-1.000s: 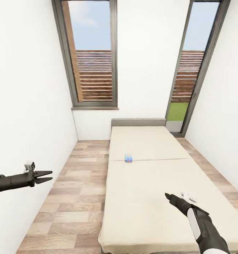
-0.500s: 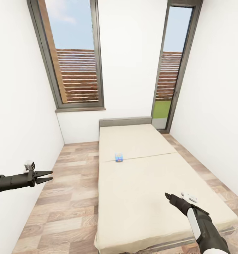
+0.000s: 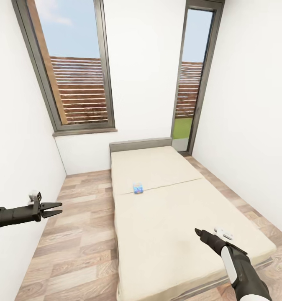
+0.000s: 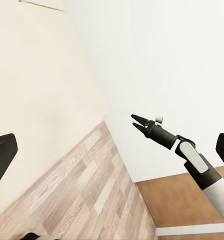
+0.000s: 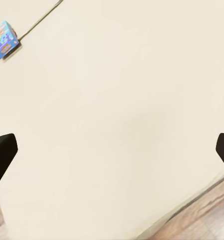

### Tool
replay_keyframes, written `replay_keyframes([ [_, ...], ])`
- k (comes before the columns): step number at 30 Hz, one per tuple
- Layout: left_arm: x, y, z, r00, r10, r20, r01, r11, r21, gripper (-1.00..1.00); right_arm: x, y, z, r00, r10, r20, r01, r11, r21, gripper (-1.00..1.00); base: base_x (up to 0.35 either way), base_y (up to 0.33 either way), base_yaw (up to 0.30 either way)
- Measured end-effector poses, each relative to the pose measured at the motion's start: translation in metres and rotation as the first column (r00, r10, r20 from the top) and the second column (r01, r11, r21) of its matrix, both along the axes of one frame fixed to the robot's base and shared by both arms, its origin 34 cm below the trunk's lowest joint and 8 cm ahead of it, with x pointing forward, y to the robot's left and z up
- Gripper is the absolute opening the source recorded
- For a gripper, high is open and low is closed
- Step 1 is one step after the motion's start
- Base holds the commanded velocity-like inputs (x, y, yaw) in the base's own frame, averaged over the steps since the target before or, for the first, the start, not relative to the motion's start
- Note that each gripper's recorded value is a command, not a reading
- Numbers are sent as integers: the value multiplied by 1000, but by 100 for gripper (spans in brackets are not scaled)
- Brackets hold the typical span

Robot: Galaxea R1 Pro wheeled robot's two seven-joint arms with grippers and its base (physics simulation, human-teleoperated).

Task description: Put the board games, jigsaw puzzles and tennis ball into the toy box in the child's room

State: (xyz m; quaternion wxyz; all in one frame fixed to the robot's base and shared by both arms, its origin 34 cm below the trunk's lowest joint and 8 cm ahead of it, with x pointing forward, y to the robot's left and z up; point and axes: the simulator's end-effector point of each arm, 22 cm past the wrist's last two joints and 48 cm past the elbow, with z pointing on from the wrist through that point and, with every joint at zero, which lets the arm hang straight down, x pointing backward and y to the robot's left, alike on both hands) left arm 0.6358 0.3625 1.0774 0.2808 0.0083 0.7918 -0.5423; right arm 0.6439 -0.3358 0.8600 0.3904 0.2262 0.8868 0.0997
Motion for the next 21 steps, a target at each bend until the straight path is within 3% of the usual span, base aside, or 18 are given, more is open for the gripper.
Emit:
replay_keyframes([
  [21, 2, 0, -17, 1000, 0, -31, 0, 1000, -1, 100, -5, -2, -17, 999, -1, -32, 0, 1000, -2, 100, 19, 32, -2],
])
